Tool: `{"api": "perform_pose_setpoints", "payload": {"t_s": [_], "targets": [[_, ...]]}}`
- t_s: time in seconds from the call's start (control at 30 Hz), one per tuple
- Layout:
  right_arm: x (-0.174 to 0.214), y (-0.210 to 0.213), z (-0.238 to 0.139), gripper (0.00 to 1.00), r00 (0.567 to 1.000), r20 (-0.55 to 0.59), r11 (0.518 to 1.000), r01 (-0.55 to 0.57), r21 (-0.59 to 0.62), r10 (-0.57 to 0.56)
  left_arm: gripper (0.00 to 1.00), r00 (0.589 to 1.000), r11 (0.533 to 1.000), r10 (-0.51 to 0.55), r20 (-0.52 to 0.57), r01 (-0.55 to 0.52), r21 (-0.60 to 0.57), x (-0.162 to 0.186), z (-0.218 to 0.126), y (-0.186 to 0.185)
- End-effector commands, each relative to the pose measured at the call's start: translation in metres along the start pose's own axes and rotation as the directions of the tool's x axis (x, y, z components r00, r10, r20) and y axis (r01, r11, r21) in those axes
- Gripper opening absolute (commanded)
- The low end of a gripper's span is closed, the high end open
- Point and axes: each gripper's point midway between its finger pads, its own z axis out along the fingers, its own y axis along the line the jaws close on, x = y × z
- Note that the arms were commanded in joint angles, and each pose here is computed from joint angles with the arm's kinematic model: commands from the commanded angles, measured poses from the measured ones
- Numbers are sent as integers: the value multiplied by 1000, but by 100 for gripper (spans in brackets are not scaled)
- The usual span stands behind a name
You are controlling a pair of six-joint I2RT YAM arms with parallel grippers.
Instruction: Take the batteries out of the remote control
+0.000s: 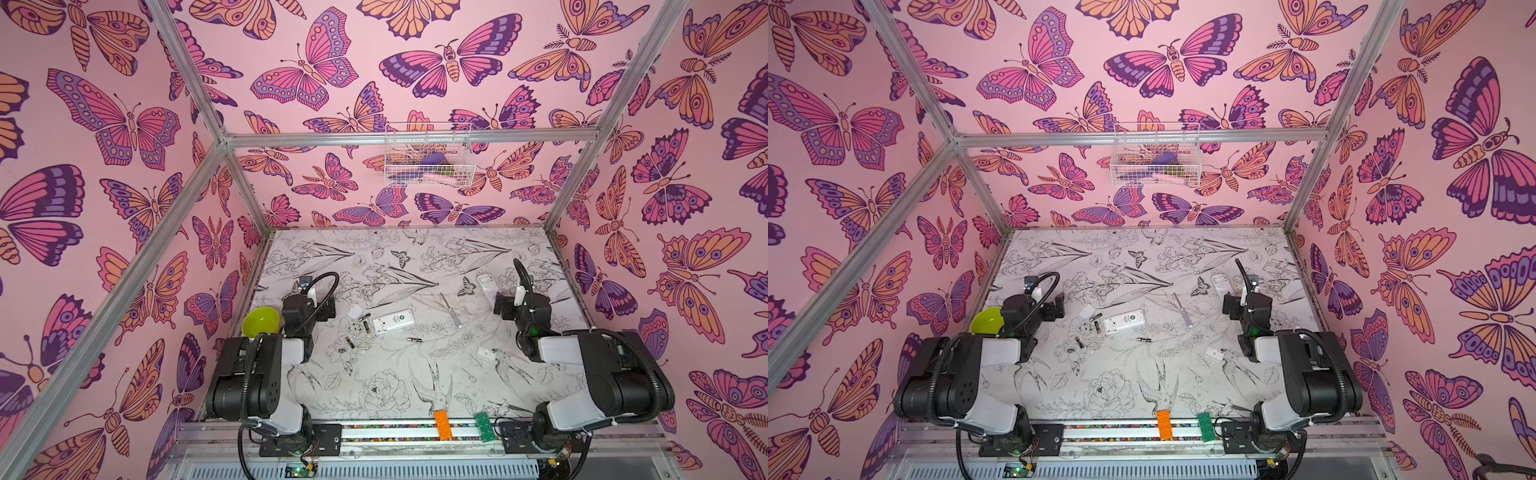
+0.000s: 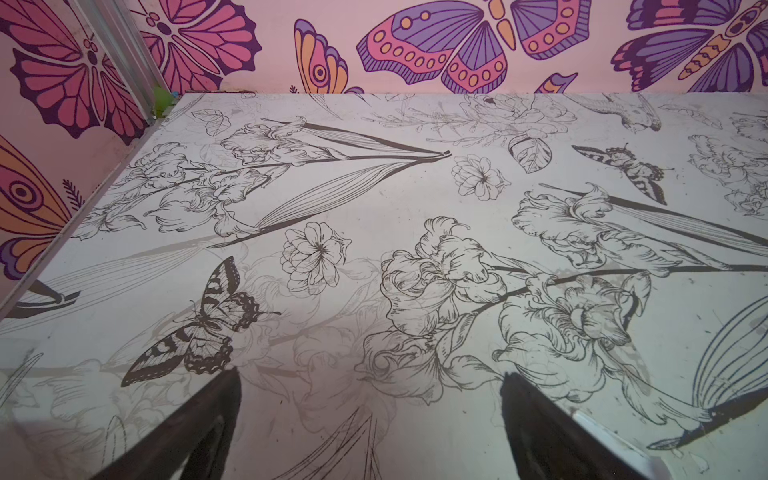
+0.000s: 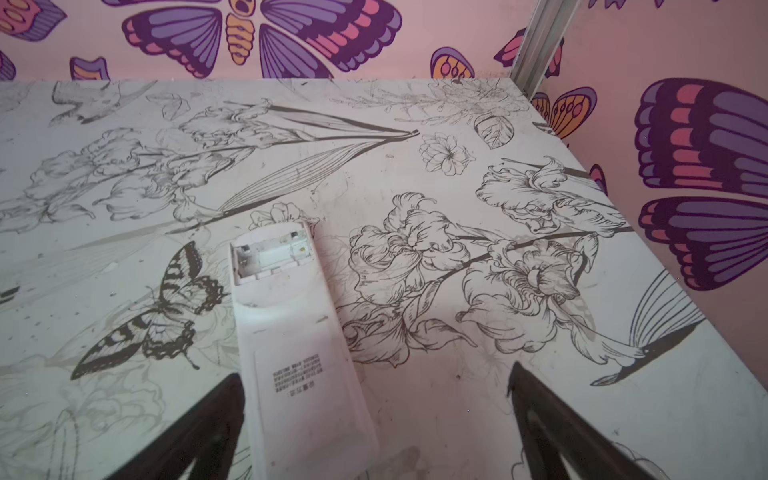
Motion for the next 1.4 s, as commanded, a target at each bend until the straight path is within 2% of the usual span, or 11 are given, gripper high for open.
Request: {"api": "perform_pose_setpoints", "payload": {"t_s": [0.0, 0.13, 0.63, 0.77, 0.87, 0.93, 1.1, 1.2, 1.27, 1.37], "targets": [[-18, 2, 3, 99, 997, 59, 998, -43, -35, 45, 99, 1000, 1000, 1, 23, -1, -11, -5, 0, 0], [-15, 3, 3, 99, 999, 22, 999, -35, -40, 36, 99, 1000, 1000, 1, 21, -1, -11, -4, -1, 0], [-17, 4, 1, 99, 999, 33, 999, -32, -42, 33, 99, 1000, 1000, 9, 21, -9, -21, -4, 0, -1], [-19, -7, -16, 99, 989, 130, 998, -69, -5, 69, 99, 1000, 1000, 10, 24, -9, -25, -5, -1, -1], [-18, -16, -41, 99, 962, 255, 995, -100, 14, 93, 99, 1000, 999, 11, 24, -10, -31, -5, 0, 0], [-16, -21, -46, 99, 951, 290, 992, -123, 31, 108, 99, 1000, 999, 12, 23, -11, -35, -5, 0, 1], [-15, -39, -27, 99, 962, 230, 973, -180, 147, 144, 99, 1000, 999, 14, 22, -13, -36, -5, 0, 0], [-13, -28, -10, 99, 990, 80, 984, -122, 127, 112, 99, 1000, 999, 15, 24, -14, -36, -5, 0, -1], [-18, -16, -1, 99, 994, 82, 995, -81, 63, 75, 99, 1000, 999, 15, 22, -14, -36, -4, 0, -1], [-18, -10, -1, 99, 995, 79, 997, -69, 33, 66, 99, 1000, 999, 15, 20, -15, -36, -4, 0, -1]]}}
